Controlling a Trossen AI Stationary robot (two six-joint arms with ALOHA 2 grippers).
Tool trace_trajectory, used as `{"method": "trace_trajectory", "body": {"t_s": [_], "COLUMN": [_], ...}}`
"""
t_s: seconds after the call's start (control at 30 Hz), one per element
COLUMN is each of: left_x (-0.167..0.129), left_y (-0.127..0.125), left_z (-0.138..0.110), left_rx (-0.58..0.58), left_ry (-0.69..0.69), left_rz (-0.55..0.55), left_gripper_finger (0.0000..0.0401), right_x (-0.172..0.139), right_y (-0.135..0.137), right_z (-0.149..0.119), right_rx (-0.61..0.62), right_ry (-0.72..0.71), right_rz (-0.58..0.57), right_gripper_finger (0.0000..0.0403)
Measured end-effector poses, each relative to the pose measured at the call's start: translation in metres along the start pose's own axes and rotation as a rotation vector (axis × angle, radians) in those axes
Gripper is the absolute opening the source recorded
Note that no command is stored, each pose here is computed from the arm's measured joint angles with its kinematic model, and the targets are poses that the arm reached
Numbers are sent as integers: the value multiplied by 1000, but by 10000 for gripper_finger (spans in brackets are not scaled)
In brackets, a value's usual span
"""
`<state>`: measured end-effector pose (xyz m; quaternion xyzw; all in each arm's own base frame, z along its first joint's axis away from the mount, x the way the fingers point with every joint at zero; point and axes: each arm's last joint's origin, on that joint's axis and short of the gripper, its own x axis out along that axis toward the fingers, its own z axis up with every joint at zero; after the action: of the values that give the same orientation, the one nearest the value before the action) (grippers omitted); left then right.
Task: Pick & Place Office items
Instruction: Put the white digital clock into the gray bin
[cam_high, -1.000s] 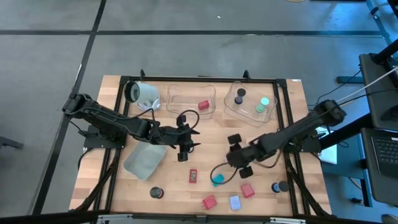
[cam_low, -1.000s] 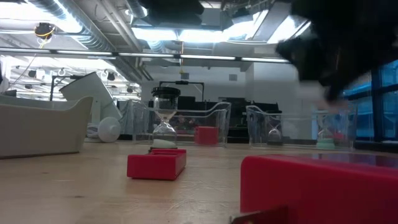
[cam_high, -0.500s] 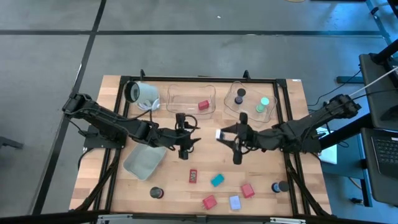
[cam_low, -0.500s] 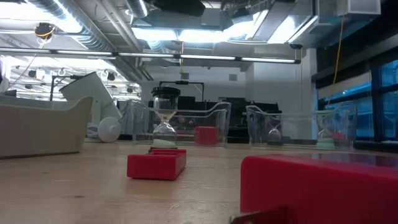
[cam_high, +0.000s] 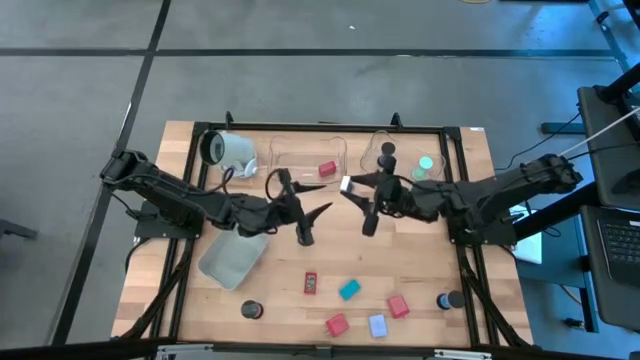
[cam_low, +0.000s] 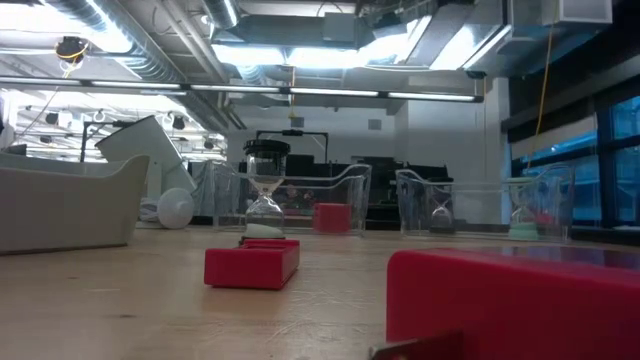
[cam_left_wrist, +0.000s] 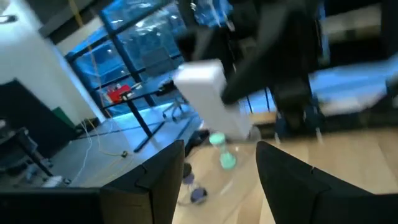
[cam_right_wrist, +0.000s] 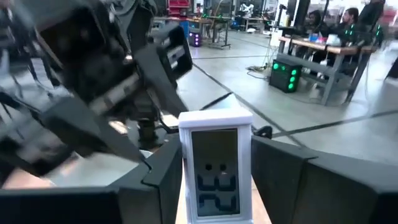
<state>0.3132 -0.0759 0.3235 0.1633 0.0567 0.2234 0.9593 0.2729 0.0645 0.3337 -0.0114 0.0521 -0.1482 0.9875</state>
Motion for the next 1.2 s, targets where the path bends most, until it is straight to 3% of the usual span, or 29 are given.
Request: {"method": "trace_trajectory", "body": {"t_s": [0.27, 0.53, 0.67, 0.83, 1.1, 1.2], "left_x": [8, 29, 41, 52, 58, 62], "left_y": [10, 26, 34, 38, 39, 41], "left_z": [0, -21, -32, -49, -53, -58], "left_rx": [-326, -565, -622, -697, -699, -701], "left_ry": [-20, 87, 131, 231, 243, 263], "left_rz": [36, 6, 30, -51, -86, -114], "left_gripper_finger": [197, 197, 197, 196, 196, 196], "right_x": [7, 23, 35, 43, 44, 45], "right_y": [-1, 3, 10, 13, 14, 16], "right_z": [-13, -40, -57, -71, -69, -67], "right_rx": [-472, -770, -840, -864, -842, -827], "right_ry": [94, 271, 326, 374, 358, 338], "right_rz": [17, -210, -204, -258, -270, -221], "right_gripper_finger": [160, 160, 160, 160, 160, 160]}}
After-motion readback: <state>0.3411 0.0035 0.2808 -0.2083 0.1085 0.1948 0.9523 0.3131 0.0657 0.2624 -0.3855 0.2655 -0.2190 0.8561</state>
